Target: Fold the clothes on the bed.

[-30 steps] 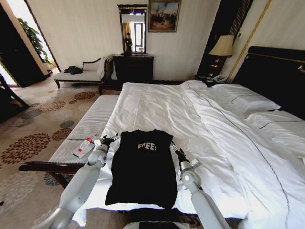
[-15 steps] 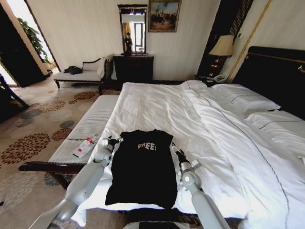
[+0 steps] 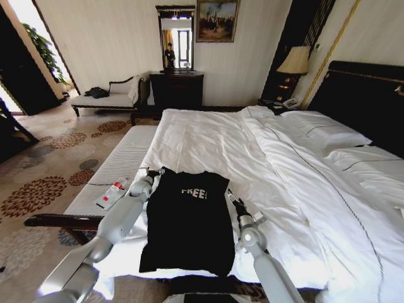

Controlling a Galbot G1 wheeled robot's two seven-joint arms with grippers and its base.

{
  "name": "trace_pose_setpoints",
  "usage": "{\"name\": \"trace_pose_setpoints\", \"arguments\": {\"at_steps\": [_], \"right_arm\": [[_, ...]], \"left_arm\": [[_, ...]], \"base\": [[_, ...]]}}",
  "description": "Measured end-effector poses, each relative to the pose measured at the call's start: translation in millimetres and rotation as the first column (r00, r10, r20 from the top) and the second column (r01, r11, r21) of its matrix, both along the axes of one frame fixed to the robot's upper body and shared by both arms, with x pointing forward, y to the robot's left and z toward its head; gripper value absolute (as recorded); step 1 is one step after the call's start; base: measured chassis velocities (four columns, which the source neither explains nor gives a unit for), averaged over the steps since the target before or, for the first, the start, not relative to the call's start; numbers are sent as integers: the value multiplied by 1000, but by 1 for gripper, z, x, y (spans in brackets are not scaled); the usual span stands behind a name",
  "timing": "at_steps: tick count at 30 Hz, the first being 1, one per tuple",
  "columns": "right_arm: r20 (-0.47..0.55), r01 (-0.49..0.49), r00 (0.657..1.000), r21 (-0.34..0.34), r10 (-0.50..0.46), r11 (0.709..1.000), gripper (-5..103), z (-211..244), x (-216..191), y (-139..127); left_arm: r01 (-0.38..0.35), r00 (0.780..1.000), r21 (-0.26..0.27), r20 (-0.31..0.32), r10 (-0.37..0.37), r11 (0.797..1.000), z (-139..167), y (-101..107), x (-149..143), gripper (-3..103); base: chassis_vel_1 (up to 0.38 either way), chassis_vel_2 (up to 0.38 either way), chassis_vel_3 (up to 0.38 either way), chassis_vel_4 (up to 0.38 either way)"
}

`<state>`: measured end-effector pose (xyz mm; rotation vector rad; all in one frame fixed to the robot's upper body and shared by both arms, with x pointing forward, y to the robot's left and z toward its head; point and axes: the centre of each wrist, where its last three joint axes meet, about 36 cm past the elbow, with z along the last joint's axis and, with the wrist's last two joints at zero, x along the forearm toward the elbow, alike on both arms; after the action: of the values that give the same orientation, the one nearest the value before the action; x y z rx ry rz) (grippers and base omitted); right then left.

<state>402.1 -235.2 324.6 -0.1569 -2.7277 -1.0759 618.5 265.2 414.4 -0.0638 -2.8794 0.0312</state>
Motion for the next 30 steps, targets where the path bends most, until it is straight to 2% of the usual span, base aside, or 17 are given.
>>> {"name": "trace_pose_setpoints", "arguments": {"at_steps": [3,5,6,9,10,12,15,16,19,23,25,27,28,29,30], "right_arm": [[-1,2,1000,-2,-2,1000,100,0,0,-1],[-3,1,1000,-4,-1,1000,100,-1,0,-1],[-3,1,1000,-4,-1,1000,100,-1,0,-1],[-2,-5,1000,-6,5,1000,100,-1,4,1],[-2,-5,1000,-6,5,1000,100,-1,4,1],[-1,-8,1000,-7,8,1000,100,-1,7,3],[-3,-12,1000,-9,12,1000,100,-1,9,4],[-3,-12,1000,-9,12,1000,100,-1,9,4],[-8,-13,1000,-12,13,1000,100,-3,12,4],[-17,-7,1000,-17,7,1000,100,-3,18,3],[-29,-1,1000,-22,0,1000,100,-2,29,-1],[-34,0,999,-26,-1,1000,100,-1,32,-3],[-46,-2,999,-38,0,999,100,0,42,-8],[-54,-4,999,-44,2,999,100,0,49,-11],[-54,-4,999,-44,2,999,100,0,49,-11]], "left_arm": [[41,998,33,38,-42,999,18,-1,-6,100],[87,994,93,55,-92,992,22,2,-17,100],[87,994,93,55,-92,992,22,2,-17,100],[118,992,222,21,-126,968,3,22,-32,100],[118,992,222,21,-126,968,3,22,-32,100],[139,990,300,-14,-142,944,-11,39,-42,100],[171,985,346,-57,-161,922,-26,61,-62,100],[171,985,346,-57,-161,922,-26,61,-62,100],[209,978,346,-92,-189,915,-40,69,-86,100],[225,974,338,-113,-198,914,-57,68,-107,100],[203,979,294,-94,-183,934,-62,62,-118,100],[190,981,278,-85,-173,942,-61,60,-119,100],[154,988,232,-57,-145,960,-57,56,-121,100],[132,991,201,-40,-127,971,-53,53,-122,100],[132,991,201,-40,-127,971,-53,53,-122,100]], "base": [[0,0,0,0],[0,0,0,0],[0,0,0,0],[0,0,0,0],[0,0,0,0],[0,0,0,0],[0,0,0,0],[0,0,0,0],[0,0,0,0],[0,0,0,0],[0,0,0,0],[0,0,0,0],[0,0,0,0],[0,0,0,0],[0,0,0,0]]}}
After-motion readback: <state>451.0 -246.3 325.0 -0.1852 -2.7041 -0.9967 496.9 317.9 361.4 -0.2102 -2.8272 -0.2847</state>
